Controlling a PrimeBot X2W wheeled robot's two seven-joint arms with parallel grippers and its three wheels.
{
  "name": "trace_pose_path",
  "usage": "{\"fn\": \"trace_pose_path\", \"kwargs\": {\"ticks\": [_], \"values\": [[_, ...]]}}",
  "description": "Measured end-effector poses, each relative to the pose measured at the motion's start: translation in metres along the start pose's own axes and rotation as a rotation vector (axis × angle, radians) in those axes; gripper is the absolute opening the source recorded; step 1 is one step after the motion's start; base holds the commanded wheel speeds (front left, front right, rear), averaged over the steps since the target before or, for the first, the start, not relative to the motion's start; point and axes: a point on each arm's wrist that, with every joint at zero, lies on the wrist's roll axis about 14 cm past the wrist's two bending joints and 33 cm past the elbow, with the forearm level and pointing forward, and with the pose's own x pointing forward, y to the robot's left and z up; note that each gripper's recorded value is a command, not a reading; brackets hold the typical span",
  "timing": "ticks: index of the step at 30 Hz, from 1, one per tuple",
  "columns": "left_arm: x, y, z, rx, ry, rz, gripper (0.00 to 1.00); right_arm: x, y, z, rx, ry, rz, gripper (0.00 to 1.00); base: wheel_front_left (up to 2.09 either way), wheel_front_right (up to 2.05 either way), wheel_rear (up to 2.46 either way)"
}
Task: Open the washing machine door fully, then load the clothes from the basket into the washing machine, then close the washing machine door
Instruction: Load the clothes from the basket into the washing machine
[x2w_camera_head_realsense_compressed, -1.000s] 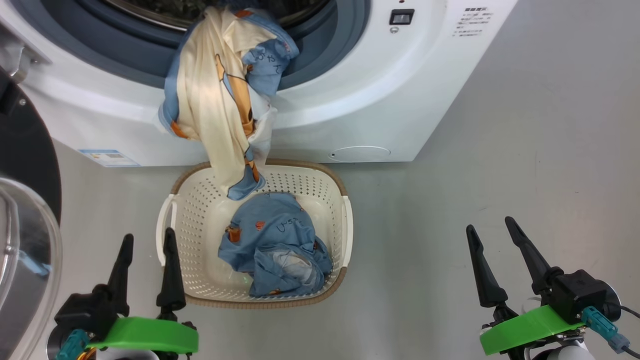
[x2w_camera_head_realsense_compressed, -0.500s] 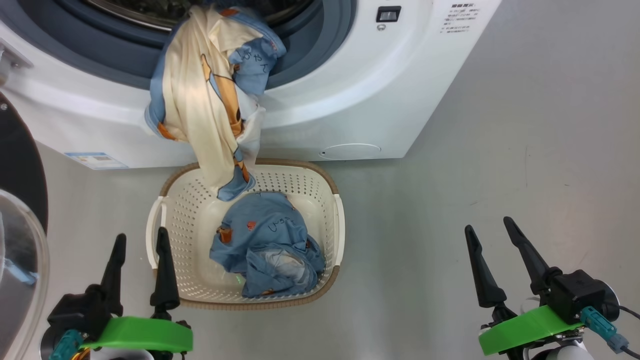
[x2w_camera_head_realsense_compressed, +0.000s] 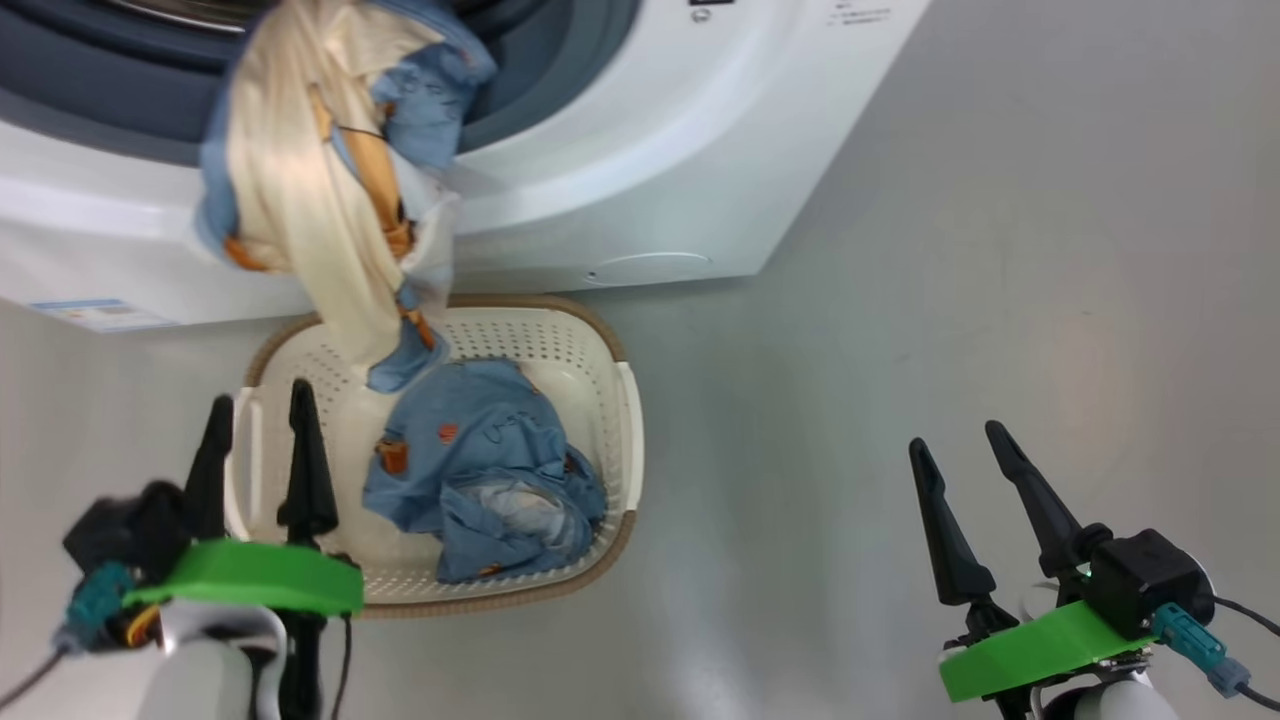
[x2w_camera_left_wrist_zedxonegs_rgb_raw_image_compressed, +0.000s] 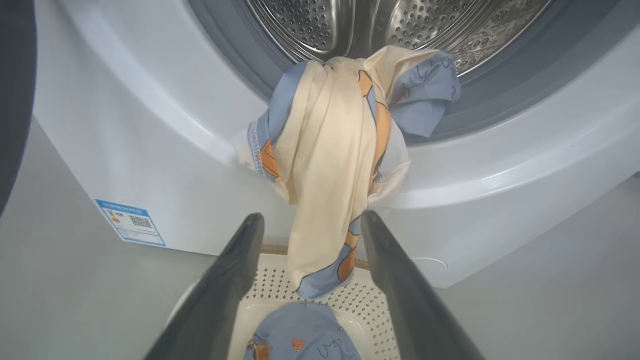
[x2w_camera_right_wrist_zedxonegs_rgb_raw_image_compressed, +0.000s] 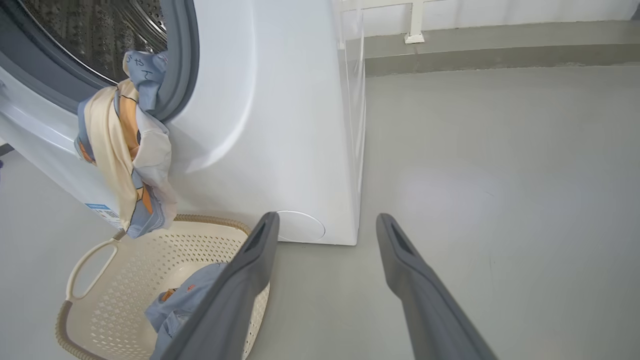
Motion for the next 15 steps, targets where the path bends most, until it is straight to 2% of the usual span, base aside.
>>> {"fn": "trace_pose_path", "kwargs": {"ticks": [4,7,15], "values": [[0.020,-0.006,-0.013,0.006,0.040,-0.049,1.00,0.000,-0.004,-0.001,0.024,0.000,-0.016,1.00,0.00,0.00,0.00],[0.038,-0.013,-0.027,-0.028,0.078,-0.077,1.00,-0.004,-0.014,-0.002,0.025,0.005,-0.047,1.00,0.00,0.00,0.00],[0.067,-0.018,-0.054,-0.078,0.159,-0.098,1.00,-0.006,-0.022,-0.005,0.020,0.020,-0.070,1.00,0.00,0.00,0.00]]}}
